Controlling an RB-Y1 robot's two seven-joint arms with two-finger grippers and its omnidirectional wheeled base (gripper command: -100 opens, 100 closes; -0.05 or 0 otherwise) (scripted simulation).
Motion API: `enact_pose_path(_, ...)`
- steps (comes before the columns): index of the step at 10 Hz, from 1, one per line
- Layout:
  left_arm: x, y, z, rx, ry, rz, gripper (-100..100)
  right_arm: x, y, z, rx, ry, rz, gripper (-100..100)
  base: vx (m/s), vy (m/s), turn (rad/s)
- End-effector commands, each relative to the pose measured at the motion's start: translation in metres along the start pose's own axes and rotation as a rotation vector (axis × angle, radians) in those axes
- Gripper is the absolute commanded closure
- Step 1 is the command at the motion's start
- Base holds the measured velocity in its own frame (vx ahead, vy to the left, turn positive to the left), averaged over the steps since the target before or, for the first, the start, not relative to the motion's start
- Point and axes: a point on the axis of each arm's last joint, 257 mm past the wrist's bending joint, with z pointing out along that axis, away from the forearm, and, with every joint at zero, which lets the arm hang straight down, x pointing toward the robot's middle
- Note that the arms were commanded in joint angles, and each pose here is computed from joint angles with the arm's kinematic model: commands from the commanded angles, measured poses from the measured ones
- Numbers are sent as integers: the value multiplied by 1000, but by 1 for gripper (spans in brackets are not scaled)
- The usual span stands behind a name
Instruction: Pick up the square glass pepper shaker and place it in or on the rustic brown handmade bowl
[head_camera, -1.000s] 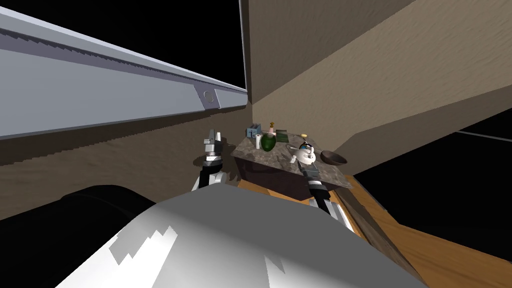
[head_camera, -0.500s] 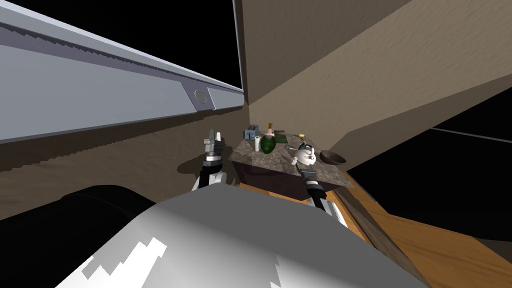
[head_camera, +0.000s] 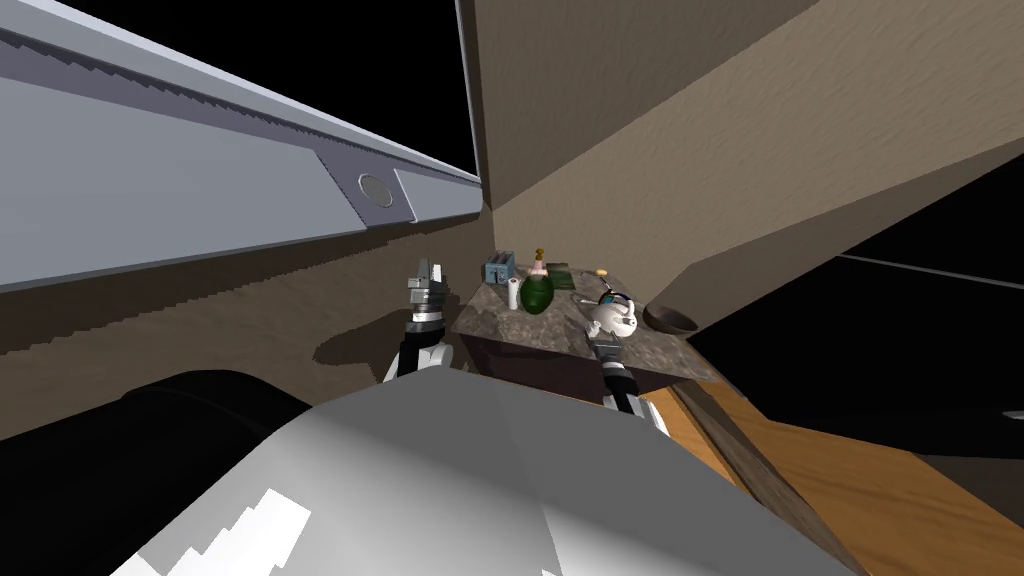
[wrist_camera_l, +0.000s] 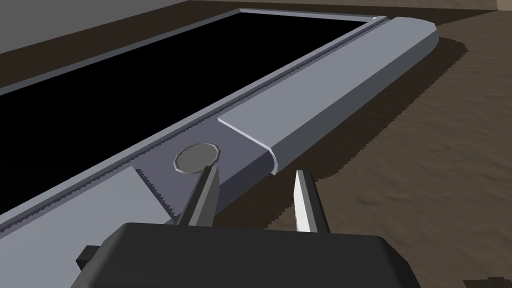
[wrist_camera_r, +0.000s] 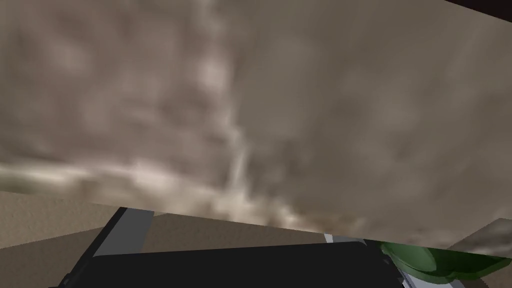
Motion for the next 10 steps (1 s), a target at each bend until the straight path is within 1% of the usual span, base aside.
enact_pose_path(1, 0, 0, 0, 0, 0, 0, 0, 0, 0, 0, 0, 0, 0, -100, 48, 22, -3)
enact_pose_path(2, 0, 0, 0, 0, 0, 0, 0, 0, 1, 0, 0, 1, -1, 0, 10, 5, 0)
enact_pose_path(3, 0, 0, 0, 0, 0, 0, 0, 2, -24, 1, 26, 4, -3, -100, 4, 64, 237)
enact_pose_path(5, 0, 0, 0, 0, 0, 0, 0, 3, -48, 1, 53, 5, -4, -100, -9, 77, 129)
enact_pose_path(6, 0, 0, 0, 0, 0, 0, 0, 2, -42, 0, 44, 5, -5, -100, -3, 30, 12)
enact_pose_path(7, 0, 0, 0, 0, 0, 0, 0, 2, -43, -1, 45, 5, -4, 100, -1, 6, -4)
enact_pose_path(10, 0, 0, 0, 0, 0, 0, 0, 2, -43, 0, 46, 3, 0, 100, 0, 0, 0)
